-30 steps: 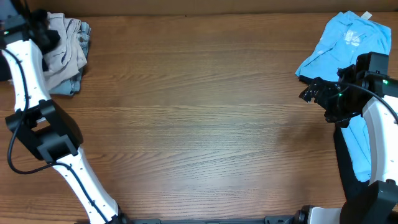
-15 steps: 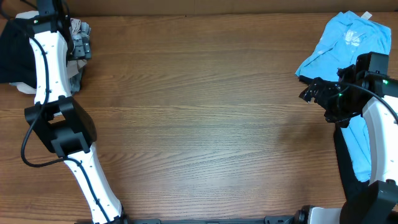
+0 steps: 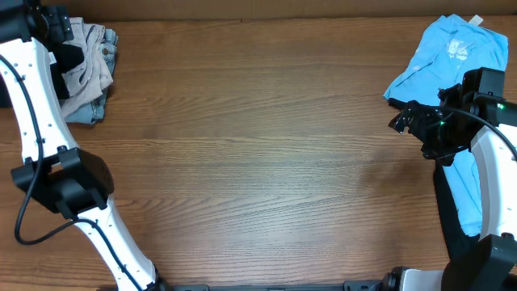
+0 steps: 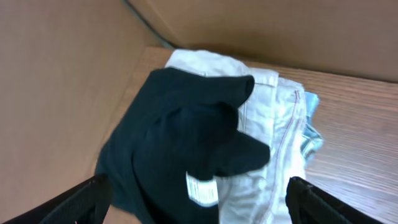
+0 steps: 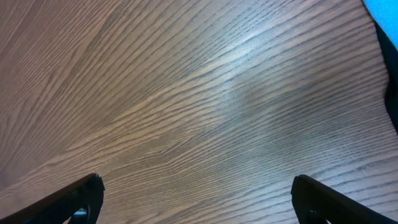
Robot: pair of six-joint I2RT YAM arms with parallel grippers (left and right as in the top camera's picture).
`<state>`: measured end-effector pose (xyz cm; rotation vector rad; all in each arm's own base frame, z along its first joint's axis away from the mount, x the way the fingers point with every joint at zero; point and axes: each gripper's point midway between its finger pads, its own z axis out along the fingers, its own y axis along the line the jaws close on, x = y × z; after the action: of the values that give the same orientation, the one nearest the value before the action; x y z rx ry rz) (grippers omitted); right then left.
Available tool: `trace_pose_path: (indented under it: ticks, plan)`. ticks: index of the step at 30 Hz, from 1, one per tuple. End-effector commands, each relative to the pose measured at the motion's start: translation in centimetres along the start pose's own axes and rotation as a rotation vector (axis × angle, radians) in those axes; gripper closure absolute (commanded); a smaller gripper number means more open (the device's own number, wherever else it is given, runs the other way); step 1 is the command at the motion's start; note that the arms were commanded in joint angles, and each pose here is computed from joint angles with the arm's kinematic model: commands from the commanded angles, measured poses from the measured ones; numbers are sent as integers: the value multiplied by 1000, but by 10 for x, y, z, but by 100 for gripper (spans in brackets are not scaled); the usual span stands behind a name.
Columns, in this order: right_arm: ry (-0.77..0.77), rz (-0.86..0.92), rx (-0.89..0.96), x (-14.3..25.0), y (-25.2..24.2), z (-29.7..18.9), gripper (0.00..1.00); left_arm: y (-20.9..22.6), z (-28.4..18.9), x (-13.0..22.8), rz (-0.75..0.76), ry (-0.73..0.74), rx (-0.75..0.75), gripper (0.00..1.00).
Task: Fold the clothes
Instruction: 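Lower the black bundle onto the beige stack and open the left gripper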
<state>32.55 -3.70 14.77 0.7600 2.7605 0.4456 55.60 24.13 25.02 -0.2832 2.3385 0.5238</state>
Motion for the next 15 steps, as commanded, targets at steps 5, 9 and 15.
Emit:
trace_pose_path:
  ticks: [5, 9, 15]
  plan:
    - [-25, -19, -18, -2, 5, -7, 0, -31, 80, 41, 110, 88, 21, 9]
    - [-23, -18, -17, -2, 5, -7, 0, -35, 97, 60, 113, 138, 10, 17]
    - [-23, -18, -17, -2, 5, -7, 0, -37, 98, 60, 90, 139, 12, 80]
